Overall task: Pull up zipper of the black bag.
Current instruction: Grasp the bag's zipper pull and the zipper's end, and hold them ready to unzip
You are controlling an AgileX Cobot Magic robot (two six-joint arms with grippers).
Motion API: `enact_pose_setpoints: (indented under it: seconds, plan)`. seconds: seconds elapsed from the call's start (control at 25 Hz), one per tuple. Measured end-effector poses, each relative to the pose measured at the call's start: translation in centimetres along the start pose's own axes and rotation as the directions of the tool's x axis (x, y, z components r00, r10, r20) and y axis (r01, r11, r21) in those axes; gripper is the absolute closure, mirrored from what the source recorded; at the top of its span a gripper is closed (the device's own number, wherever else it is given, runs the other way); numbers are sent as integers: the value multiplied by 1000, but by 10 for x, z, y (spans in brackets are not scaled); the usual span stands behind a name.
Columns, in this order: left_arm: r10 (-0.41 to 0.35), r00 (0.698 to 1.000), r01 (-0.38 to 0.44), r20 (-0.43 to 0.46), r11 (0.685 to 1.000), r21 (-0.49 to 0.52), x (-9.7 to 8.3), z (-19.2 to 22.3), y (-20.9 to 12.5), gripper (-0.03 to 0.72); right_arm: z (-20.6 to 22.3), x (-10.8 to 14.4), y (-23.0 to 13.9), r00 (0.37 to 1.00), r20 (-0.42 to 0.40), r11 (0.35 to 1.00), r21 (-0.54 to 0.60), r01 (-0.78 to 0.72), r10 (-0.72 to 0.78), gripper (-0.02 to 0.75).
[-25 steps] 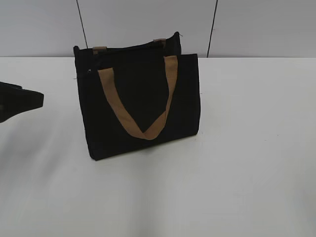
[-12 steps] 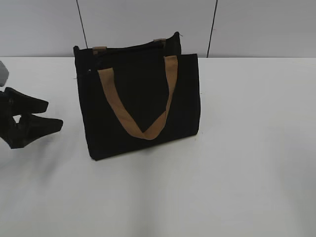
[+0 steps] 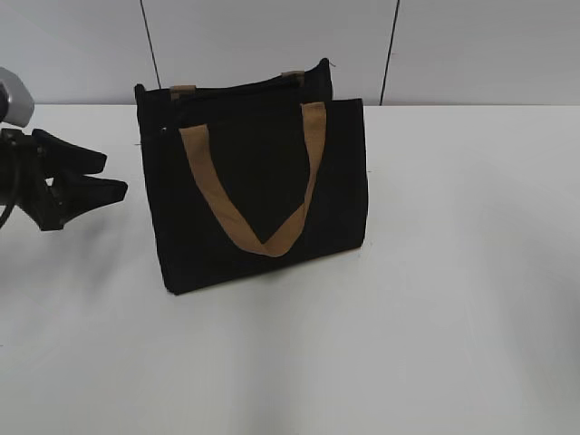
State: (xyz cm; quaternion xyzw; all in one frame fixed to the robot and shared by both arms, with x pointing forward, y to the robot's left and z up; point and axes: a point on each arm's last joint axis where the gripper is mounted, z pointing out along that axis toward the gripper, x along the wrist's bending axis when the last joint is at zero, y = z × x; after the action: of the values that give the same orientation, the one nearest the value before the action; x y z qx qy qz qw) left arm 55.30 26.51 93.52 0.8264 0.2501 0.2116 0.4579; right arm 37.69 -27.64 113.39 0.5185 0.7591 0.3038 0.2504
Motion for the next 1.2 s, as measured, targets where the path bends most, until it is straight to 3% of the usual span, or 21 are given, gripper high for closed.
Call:
enact_pose_setpoints:
  seconds: [0.16, 0.4, 0.68, 1.2]
  plan:
    - [-29, 998, 30, 54, 999, -27, 0, 13, -3, 220, 20, -8, 27, 999, -36, 999, 41, 11, -9, 317]
    - [-44, 994, 49, 102, 998, -50, 3, 27, -8, 220, 27, -15, 67, 997, -74, 1000, -2, 30, -30, 320]
    - [-66, 985, 81, 159, 993, -86, 1, 35, -12, 221, 47, -18, 93, 990, -140, 999, 44, 22, -16, 320]
    - [-30, 981, 44, 192, 997, -65, -7, 54, -7, 221, 79, 33, 134, 935, -309, 979, 52, 198, -173, 321]
